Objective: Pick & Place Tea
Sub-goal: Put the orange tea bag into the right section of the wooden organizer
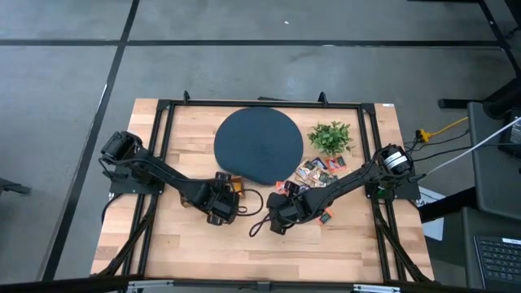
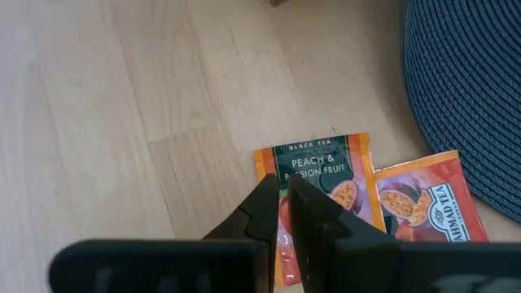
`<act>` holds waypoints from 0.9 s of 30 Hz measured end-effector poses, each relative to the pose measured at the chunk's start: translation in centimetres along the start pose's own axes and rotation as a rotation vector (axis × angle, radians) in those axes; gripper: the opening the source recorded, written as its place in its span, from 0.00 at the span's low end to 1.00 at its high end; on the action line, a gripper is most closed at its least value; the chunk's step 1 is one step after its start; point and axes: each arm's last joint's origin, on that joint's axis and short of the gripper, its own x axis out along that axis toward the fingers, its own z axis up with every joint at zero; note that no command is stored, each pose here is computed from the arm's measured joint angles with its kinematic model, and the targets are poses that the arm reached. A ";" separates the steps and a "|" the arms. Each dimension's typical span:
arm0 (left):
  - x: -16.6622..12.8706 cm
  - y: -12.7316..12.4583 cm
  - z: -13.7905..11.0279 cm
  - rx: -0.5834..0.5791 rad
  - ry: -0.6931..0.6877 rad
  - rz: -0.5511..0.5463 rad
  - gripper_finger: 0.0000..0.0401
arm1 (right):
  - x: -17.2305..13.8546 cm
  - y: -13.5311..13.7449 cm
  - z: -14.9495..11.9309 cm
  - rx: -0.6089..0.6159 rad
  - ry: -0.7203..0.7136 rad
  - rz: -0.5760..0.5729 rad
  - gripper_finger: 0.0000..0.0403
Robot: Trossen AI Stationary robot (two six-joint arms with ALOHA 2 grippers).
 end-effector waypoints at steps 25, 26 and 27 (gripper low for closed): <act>-1.0 0.6 0.0 -0.029 -0.034 0.007 0.29 | 0.0 0.0 0.1 -0.002 -0.018 -0.019 0.08; -1.0 0.6 0.0 -0.030 -0.034 0.008 0.29 | 0.0 0.0 0.1 -0.002 -0.018 -0.019 0.08; -1.0 0.6 0.0 -0.030 -0.034 0.008 0.29 | 0.0 0.0 0.1 -0.002 -0.018 -0.019 0.08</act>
